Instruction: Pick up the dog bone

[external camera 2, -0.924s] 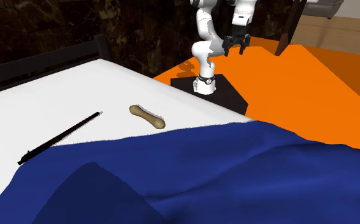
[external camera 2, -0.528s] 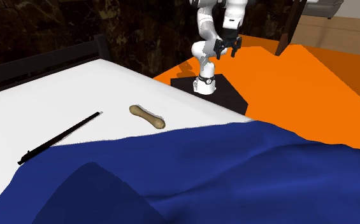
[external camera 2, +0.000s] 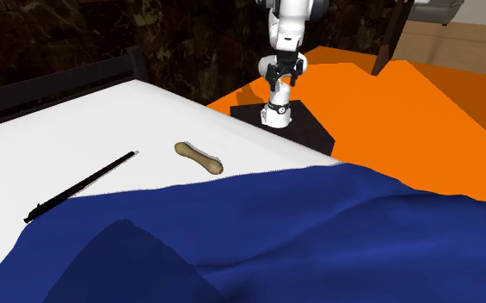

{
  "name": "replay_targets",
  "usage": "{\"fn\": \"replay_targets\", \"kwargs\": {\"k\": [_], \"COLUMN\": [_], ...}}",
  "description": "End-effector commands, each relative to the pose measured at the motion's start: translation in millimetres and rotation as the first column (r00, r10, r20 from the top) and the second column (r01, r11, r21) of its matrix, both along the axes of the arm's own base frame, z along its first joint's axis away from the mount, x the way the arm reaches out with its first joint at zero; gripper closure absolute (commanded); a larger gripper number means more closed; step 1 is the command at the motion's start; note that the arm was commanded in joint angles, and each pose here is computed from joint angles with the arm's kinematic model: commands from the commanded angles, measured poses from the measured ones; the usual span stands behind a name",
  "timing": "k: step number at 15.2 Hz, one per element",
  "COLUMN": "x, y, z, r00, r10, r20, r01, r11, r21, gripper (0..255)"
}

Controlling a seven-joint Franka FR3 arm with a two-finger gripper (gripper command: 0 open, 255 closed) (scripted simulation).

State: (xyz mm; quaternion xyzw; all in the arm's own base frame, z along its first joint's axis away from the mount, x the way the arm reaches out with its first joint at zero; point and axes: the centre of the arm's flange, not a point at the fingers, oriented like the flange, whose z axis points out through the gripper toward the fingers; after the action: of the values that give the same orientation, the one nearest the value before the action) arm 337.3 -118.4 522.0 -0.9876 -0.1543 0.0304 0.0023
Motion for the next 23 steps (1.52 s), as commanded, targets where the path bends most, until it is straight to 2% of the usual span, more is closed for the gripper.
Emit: {"fn": "replay_targets", "kwargs": {"k": [1, 12, 23], "x": [7.1, 63.5, 136.8], "y": [-28.6, -160.5, -282.8], "z": [-6.4, -39.4, -75.7], "r00": [1.0, 0.986, 0.954], "r10": [0.028, 0.164, 0.299], "r20": [-0.003, -0.019, -0.031], "r01": [-0.028, -0.164, -0.297], "r11": [1.0, 0.986, 0.954], "r21": [0.002, 0.021, 0.042], "gripper": [0, 0, 0]}}
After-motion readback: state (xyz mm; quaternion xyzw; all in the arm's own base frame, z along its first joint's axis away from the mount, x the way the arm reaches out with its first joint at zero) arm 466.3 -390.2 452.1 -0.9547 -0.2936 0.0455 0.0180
